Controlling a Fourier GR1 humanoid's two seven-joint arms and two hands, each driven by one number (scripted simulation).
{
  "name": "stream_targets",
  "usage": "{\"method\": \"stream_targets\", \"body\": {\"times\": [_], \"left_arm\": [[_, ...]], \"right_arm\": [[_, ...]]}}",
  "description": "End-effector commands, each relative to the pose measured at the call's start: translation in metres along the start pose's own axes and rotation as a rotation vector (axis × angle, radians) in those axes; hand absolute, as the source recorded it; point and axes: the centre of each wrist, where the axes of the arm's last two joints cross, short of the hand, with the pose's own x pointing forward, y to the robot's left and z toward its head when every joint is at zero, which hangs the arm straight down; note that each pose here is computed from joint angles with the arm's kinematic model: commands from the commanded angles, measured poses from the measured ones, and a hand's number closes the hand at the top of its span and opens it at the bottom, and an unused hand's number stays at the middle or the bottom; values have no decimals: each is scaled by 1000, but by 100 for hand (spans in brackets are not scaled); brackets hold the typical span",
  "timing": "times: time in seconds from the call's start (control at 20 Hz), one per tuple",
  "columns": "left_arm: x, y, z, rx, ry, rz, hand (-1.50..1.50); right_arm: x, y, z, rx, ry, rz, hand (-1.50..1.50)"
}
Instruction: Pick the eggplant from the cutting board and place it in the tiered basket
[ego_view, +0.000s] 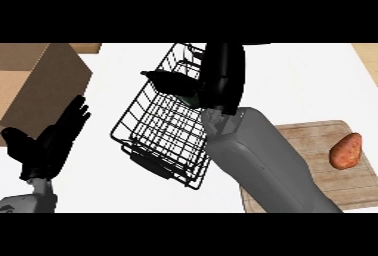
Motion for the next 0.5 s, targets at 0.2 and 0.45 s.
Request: {"method": "stream_targets", "body": {"times": [0.2, 0.45], "left_arm": [[-20, -12, 13, 6, 21, 24, 0], [-12, 9, 11, 25, 10, -8, 0]], "right_arm": [[-21, -47, 6, -217, 82, -252, -150], [-26, -120, 8, -336, 65, -259, -150]]}}
